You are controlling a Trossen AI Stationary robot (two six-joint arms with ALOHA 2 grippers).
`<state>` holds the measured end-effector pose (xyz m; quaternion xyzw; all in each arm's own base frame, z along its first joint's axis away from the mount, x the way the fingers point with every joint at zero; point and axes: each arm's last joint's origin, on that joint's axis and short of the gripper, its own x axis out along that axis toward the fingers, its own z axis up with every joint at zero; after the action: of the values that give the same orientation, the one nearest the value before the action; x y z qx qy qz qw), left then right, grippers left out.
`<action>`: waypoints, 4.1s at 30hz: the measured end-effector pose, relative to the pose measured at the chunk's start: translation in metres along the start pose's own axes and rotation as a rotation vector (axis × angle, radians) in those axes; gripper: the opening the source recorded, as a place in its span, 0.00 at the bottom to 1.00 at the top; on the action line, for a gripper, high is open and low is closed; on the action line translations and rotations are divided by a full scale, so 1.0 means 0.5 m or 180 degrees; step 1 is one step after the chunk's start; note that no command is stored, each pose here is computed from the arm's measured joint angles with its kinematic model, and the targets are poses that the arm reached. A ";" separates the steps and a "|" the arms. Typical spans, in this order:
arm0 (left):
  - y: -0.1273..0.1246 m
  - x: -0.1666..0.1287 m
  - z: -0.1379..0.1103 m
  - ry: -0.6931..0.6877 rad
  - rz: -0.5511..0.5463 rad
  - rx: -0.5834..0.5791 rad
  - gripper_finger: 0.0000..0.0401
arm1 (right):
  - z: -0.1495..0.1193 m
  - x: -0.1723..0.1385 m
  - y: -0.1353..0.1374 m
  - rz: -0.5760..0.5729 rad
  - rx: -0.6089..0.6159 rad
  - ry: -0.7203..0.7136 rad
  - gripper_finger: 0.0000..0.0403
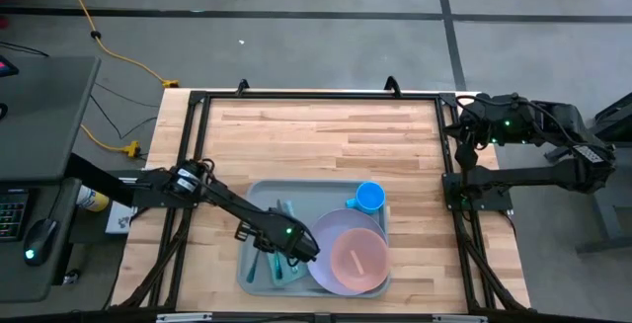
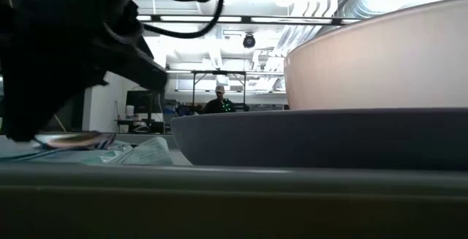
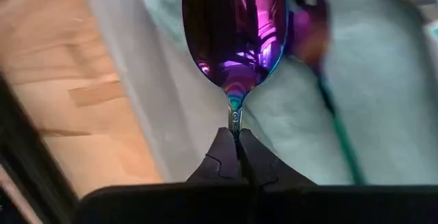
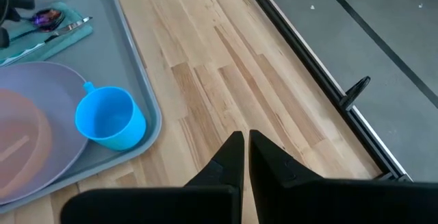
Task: Set up tray
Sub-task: Put the purple spoon on top of the blue napkin to the left of the purple fork, then adjust the blue napkin
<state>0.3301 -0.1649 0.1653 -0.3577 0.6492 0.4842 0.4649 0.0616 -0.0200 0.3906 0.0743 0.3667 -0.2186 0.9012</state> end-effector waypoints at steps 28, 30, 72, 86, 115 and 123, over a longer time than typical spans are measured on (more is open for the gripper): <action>-0.017 -0.035 0.059 -0.0236 -0.0123 -0.0177 0.02 | 0.000 0.000 0.000 -0.0001 0.0019 -0.0001 0.00; -0.024 -0.028 0.059 -0.0232 -0.0132 -0.0178 0.02 | 0.000 0.000 0.000 -0.0001 0.0013 -0.0001 0.00; -0.007 -0.096 0.058 -0.0699 0.0195 0.0588 0.04 | -0.018 -0.005 -0.004 -0.0038 -0.0010 0.0215 0.00; -0.003 -0.098 0.042 -0.0616 0.0195 0.0894 0.02 | -0.018 -0.006 -0.005 -0.0096 -0.0016 0.0195 0.00; -0.022 0.021 0.048 -0.0398 0.0193 0.0889 0.02 | -0.019 -0.006 -0.004 -0.0058 0.0005 0.0202 0.00; -0.021 0.036 0.051 -0.0406 0.0161 0.1091 0.02 | -0.019 -0.006 -0.004 -0.0067 0.0047 0.0202 0.00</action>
<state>0.3404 -0.1437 0.1424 -0.2254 0.7001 0.3998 0.5470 0.0529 -0.0183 0.3860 0.0840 0.3942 -0.2284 0.8862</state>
